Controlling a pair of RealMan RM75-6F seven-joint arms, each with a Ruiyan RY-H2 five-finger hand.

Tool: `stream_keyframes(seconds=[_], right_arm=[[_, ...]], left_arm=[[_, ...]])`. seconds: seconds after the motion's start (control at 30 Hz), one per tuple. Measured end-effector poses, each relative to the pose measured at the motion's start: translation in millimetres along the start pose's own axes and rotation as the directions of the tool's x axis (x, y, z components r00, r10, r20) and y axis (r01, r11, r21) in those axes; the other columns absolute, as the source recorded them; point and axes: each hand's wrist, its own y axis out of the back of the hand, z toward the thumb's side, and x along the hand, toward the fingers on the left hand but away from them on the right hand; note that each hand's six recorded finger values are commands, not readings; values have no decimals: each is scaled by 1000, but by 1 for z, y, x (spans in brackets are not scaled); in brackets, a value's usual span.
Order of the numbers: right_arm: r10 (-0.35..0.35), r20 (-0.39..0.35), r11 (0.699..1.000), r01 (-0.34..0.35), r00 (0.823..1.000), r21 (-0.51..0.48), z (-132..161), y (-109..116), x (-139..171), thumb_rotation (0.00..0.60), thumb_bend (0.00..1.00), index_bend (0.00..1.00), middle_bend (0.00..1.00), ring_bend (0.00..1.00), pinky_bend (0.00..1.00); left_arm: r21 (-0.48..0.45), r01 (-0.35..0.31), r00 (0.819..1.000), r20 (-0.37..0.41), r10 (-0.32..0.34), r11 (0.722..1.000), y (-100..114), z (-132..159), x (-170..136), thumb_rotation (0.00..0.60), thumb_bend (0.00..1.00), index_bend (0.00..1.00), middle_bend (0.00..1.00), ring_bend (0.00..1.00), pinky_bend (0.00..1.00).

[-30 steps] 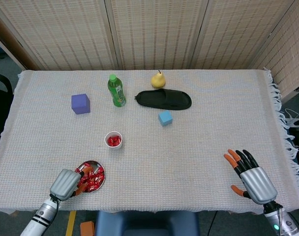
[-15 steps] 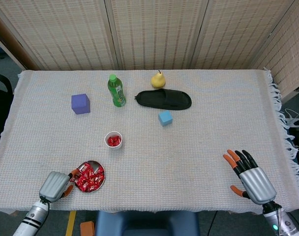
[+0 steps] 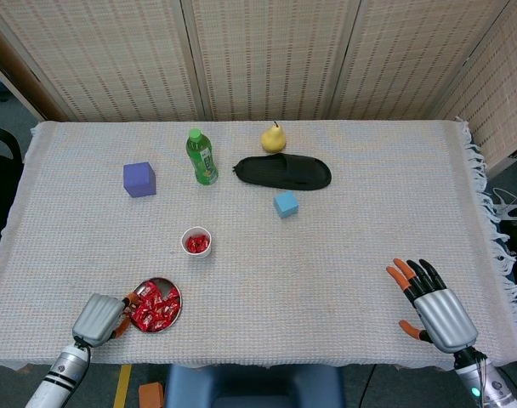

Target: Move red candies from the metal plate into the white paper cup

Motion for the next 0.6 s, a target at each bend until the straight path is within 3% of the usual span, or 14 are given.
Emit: stream_keyframes(seconds=[0.6], right_arm=[[0, 2, 1000, 0, 1000, 1, 0, 1, 0, 600, 96, 0, 0, 0, 0]], left_arm=[[-15, 0, 1000, 10, 0, 1000, -4, 4, 3, 600, 400, 436, 1000, 1000, 1000]])
